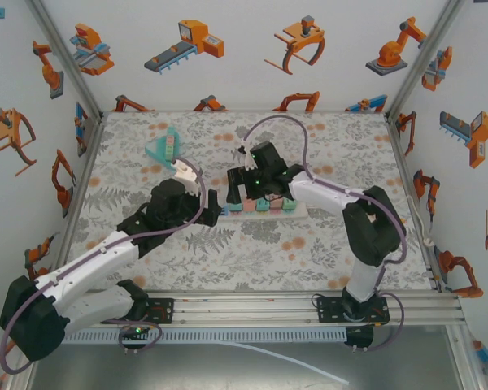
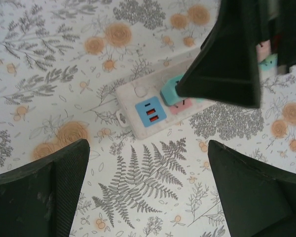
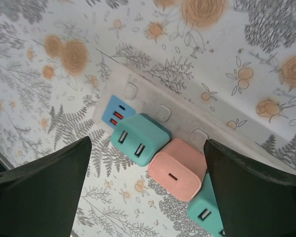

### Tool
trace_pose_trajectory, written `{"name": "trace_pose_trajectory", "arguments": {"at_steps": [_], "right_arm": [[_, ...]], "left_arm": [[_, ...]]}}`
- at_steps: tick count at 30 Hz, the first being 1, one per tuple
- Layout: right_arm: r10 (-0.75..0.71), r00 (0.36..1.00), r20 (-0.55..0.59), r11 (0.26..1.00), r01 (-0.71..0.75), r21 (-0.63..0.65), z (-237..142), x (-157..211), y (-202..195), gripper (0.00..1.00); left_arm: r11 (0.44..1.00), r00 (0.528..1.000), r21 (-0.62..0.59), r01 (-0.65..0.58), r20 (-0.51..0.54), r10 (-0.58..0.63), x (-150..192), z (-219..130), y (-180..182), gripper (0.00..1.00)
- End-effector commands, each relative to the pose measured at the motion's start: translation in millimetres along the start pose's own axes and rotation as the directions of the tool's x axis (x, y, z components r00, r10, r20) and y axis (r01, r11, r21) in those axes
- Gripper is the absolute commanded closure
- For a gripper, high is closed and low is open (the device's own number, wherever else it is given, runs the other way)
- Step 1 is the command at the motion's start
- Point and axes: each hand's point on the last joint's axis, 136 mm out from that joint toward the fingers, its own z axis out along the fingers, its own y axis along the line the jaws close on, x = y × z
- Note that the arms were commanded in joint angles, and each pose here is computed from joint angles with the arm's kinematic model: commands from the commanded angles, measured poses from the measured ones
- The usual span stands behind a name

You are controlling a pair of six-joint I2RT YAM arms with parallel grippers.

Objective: Pull the plug off the socket

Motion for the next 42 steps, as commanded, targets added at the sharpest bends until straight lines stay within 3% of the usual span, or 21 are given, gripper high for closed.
{"name": "trace_pose_trajectory", "arguments": {"at_steps": [1, 6, 11, 15, 19, 26, 30, 42], "right_arm": [[-0.122, 0.981, 0.150, 0.993, 0.122, 0.010, -37, -39, 15, 0.13], [-0.362, 0.896, 0.257, 0.932, 0.343, 0.118, -70, -56, 17, 0.11], [-0.663, 0.691, 0.287, 0.747, 0.637, 0.191, -83, -45, 24, 0.11], [-0.827, 0.511, 0.235, 0.548, 0.827, 0.129, -76, -20, 34, 0.13], [-0.868, 0.427, 0.254, 0.441, 0.898, -0.002, -67, 2, 49, 0.12], [-0.848, 0.444, 0.288, 0.415, 0.896, -0.159, -40, 9, 62, 0.13], [-0.841, 0.466, 0.274, 0.420, 0.882, -0.213, -20, 10, 61, 0.15], [-0.832, 0.520, 0.195, 0.439, 0.831, -0.341, 13, 35, 49, 0.38]], "left_arm": [[0.998, 0.998, 0.031, 0.060, 0.008, -0.061, -6, -1, -2, 0.03], [0.976, 0.980, 0.089, 0.199, -0.027, -0.197, -9, 8, 4, 0.03], [0.956, 0.956, 0.035, 0.291, -0.051, -0.289, -8, 19, 22, 0.03], [0.944, 0.940, -0.046, 0.328, -0.080, -0.331, -5, 28, 36, 0.01], [0.928, 0.925, -0.041, 0.371, -0.076, -0.373, -4, 38, 43, 0.00], [0.905, 0.895, -0.029, 0.423, -0.138, -0.423, 3, 60, 44, 0.05], [0.879, 0.866, -0.031, 0.475, -0.160, -0.474, 11, 72, 46, 0.13], [0.847, 0.809, -0.061, 0.528, -0.268, -0.523, 44, 99, 47, 0.39]]}}
